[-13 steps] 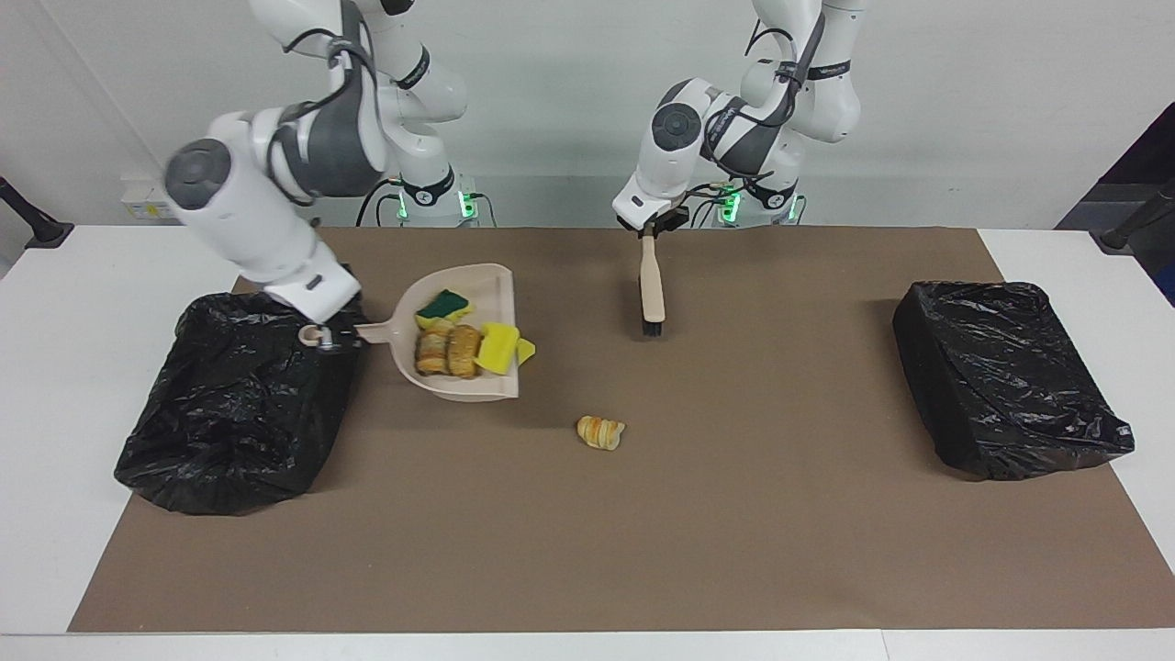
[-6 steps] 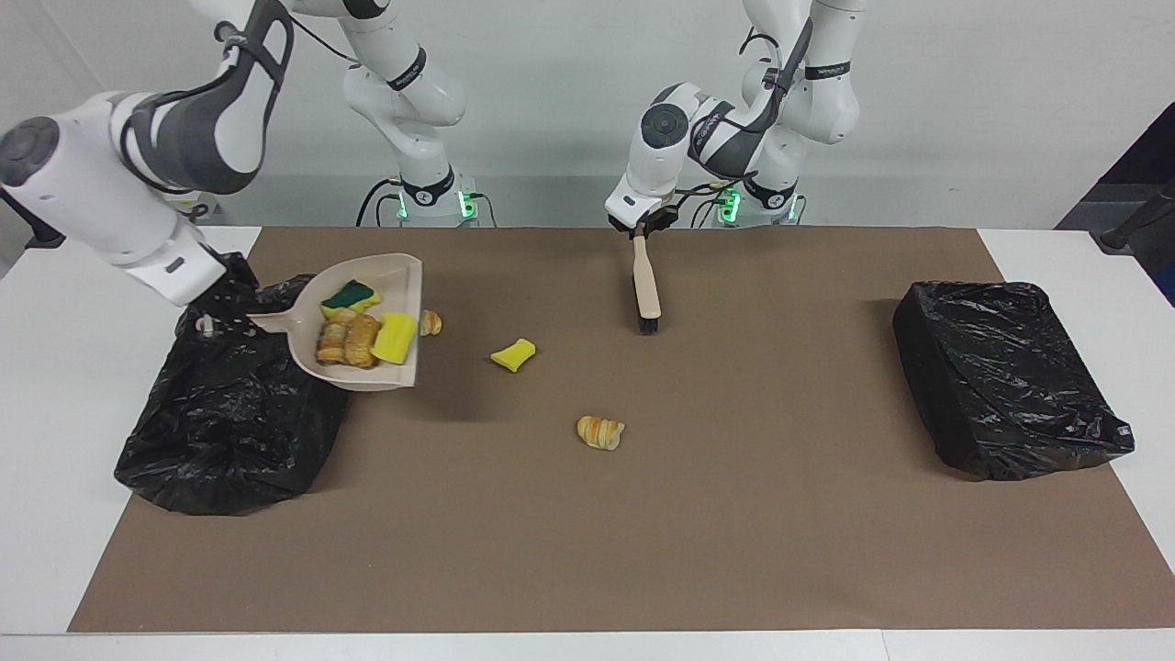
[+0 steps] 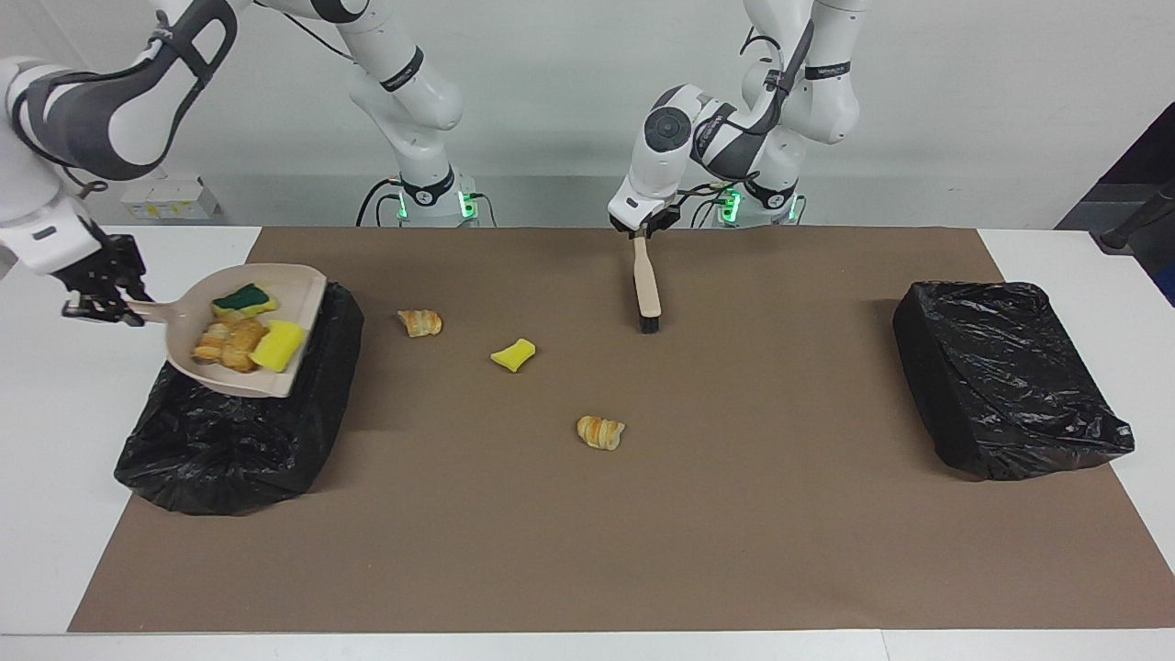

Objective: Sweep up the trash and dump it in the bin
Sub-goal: 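Carry the dustpan to the bin while the left gripper lowers the brush, then tip the dustpan over the bin with the right gripper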

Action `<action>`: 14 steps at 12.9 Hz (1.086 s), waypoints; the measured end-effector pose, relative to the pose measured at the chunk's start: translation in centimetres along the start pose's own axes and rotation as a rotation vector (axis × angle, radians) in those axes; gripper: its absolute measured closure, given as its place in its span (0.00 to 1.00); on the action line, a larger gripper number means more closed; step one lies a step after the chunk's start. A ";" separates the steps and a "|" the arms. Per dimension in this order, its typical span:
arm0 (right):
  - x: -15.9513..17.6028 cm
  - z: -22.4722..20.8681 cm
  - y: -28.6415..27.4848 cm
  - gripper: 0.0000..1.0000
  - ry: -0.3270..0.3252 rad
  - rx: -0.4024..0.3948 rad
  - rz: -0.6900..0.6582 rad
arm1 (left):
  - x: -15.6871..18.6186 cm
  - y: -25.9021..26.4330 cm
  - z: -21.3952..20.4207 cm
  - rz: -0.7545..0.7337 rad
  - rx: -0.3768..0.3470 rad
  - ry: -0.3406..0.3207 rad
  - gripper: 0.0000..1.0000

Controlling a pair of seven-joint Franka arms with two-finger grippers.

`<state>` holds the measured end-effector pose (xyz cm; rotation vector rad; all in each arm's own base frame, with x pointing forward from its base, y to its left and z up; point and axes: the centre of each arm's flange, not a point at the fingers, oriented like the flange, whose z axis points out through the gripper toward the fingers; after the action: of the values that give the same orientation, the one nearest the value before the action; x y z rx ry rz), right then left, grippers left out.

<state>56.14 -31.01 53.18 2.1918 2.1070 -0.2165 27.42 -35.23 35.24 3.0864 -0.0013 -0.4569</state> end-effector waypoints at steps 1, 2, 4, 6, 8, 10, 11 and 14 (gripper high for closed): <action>-0.8 -0.1 -0.1 0.68 -0.057 0.002 -0.007 | 1.1 0.0 -1.5 0.013 0.007 0.045 0.19; -1.3 -0.2 -0.2 0.68 -0.112 0.015 -0.021 | 2.5 -0.2 -3.4 0.039 0.023 0.106 0.06; -1.8 -0.3 -0.2 0.68 -0.226 0.053 -0.051 | 6.2 -1.5 -8.3 0.103 0.019 0.210 0.00; -0.7 -0.2 0.4 0.68 -0.319 0.082 -0.067 | 10.7 -4.9 -14.4 0.150 -0.022 0.296 0.00; 1.2 -0.3 1.3 0.68 -0.414 0.102 -0.074 | 14.7 -10.0 -20.6 0.174 -0.048 0.380 0.00; 2.7 -0.4 1.6 0.68 -0.498 0.122 -0.085 | 17.1 -14.1 -25.7 0.191 -0.015 0.421 0.00; 3.3 -1.0 1.5 0.68 -0.549 0.121 -0.082 | 17.9 -15.7 -28.4 0.198 0.004 0.433 0.00; 4.0 -5.3 0.0 0.68 -0.660 0.084 -0.075 | 18.2 -20.5 -34.4 0.231 0.037 0.434 0.00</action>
<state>56.50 -26.21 57.79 1.7329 1.8122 -0.9051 54.77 -14.12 62.42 3.0950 -0.3558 0.2240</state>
